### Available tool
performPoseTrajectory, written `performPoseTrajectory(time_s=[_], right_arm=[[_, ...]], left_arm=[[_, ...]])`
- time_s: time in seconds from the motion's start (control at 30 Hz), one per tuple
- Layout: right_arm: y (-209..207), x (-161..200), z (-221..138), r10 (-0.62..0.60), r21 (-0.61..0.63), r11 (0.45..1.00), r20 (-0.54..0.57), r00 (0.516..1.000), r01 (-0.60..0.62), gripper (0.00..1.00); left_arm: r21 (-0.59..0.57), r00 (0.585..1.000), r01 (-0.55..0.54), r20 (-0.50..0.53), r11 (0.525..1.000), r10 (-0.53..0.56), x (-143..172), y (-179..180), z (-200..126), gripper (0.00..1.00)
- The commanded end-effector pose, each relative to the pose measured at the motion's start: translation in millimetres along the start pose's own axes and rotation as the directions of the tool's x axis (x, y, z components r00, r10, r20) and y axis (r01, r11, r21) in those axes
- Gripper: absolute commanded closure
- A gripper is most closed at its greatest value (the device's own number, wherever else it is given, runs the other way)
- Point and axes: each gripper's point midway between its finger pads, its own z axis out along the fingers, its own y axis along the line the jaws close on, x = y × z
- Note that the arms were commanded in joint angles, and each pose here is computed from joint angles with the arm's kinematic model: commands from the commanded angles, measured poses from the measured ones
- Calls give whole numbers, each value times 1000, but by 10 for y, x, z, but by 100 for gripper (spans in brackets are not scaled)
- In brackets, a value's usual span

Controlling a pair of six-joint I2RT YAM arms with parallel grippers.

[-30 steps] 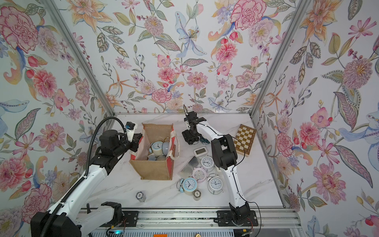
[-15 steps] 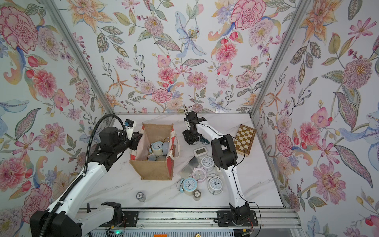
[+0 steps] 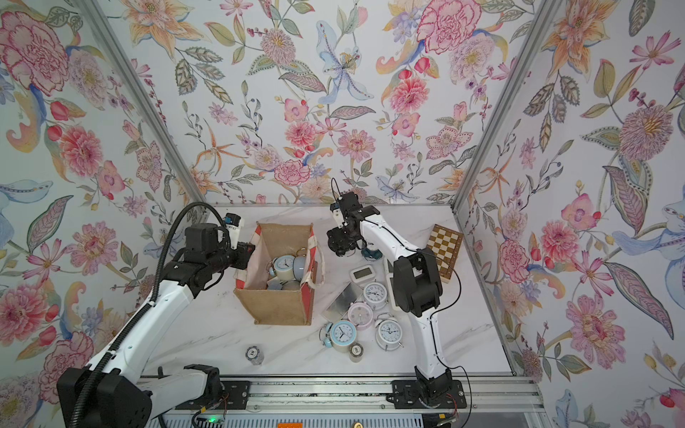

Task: Put the alarm clock into the canvas bag
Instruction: Pick up the alarm from the center of the board, then place the alarm at the canvas bag.

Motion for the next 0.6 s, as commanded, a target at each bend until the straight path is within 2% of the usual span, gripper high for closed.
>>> performPoseTrajectory(time_s=[0.0, 0.13, 0.27, 0.33, 0.4, 0.47, 0.57], right_arm=[[164, -167, -468, -6, -2, 1000, 89, 996, 6, 41], [308, -283, -823, -4, -21, 1000, 159, 987, 7, 45], [537, -423, -1212, -28, -45, 998, 242, 970, 40, 46], [645, -474, -1385, -42, -52, 997, 278, 960, 58, 46], [738, -521, -1536, -53, -60, 995, 309, 950, 75, 46], [778, -571, -1680, -55, -67, 994, 339, 939, 82, 46], [1067, -611, -1852, -87, -98, 986, 377, 922, 133, 47]], left_arm=[[13, 1000, 20, -18, 1000, -20, -58, -40, -4, 78], [6, 999, 29, -14, 1000, -29, -114, -26, -5, 87], [16, 999, 36, -3, 999, -36, -158, -47, -35, 89], [17, 999, 42, 0, 999, -42, -154, -49, -43, 85], [18, 999, 49, 0, 999, -49, -147, -51, -36, 75], [27, 999, 51, -9, 998, -51, -123, -62, -12, 75], [30, 998, 59, 3, 998, -60, -131, -67, -18, 85]])
